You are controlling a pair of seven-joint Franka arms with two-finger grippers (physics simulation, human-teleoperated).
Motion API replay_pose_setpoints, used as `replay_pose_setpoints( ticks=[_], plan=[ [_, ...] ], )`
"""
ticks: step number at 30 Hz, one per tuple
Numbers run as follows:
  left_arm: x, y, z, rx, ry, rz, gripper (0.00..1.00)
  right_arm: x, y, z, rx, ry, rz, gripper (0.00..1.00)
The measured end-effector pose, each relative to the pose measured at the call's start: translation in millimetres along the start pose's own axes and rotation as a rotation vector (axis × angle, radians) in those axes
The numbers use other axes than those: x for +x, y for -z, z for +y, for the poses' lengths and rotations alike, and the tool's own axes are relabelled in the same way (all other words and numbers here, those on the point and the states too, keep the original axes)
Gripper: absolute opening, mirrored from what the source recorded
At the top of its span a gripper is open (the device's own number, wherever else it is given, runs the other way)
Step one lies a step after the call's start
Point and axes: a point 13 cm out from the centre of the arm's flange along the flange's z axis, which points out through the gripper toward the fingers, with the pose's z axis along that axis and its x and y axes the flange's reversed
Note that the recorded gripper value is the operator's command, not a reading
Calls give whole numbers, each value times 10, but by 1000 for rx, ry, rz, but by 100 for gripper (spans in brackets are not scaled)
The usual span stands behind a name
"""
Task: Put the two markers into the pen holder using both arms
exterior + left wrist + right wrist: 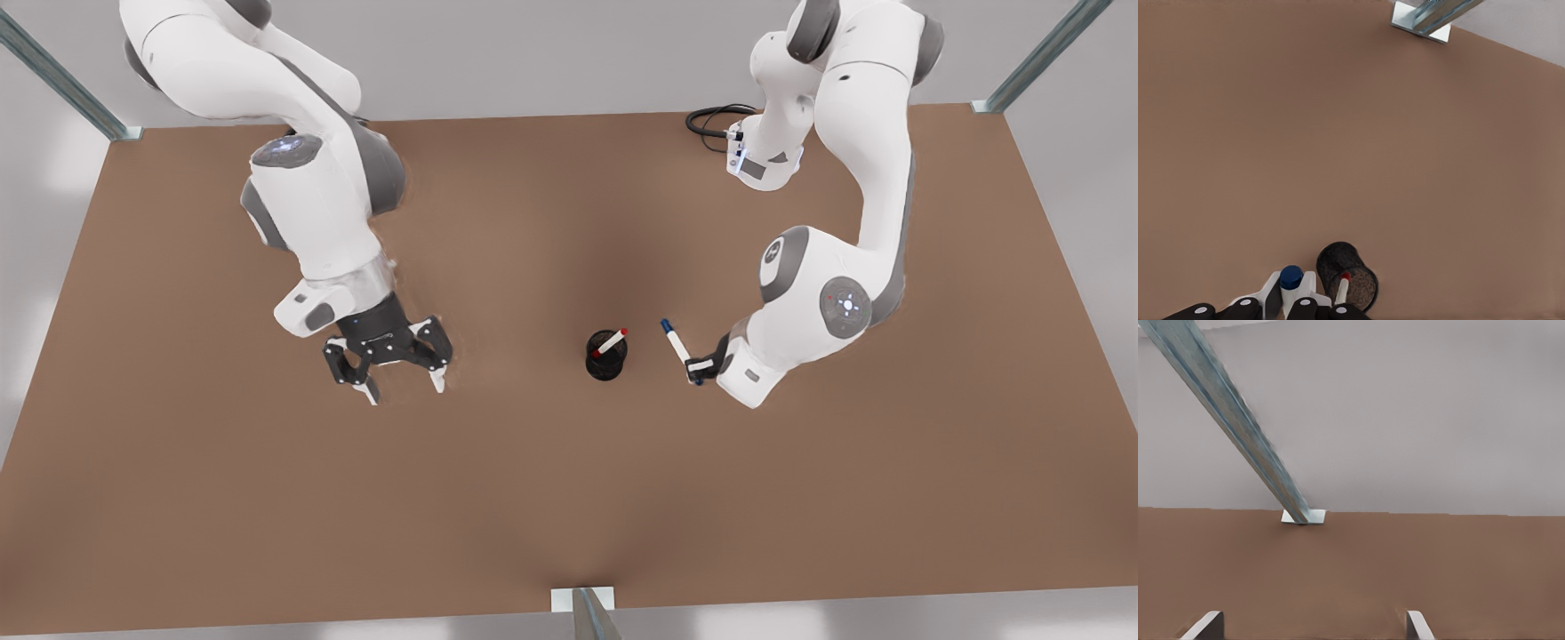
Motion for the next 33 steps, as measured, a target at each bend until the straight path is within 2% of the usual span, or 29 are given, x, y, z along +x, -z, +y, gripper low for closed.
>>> replay_pose_setpoints(
  ticks=[2, 4, 7, 11, 19, 33],
  plan=[
    [-70, -71, -301, 48, -64, -63, 21, -45, 194, -1170, 179, -156, 84, 100],
    [-50, -180, -643, 88, -137, -122, 21, 77, 305, -1651, 205, -227, 195, 100],
    [-18, -391, -852, 115, -201, -181, 21, 418, 241, -1567, 179, -188, 347, 100],
    [94, -721, -765, 102, -247, -206, 21, 690, 256, -1371, 144, -98, 454, 100],
    [377, -937, -748, 89, -354, -254, 21, 872, 280, -1366, 114, 17, 536, 100],
    [484, -1341, -637, 78, -484, -341, 21, 931, 306, -1344, 86, 137, 564, 100]
  ],
)
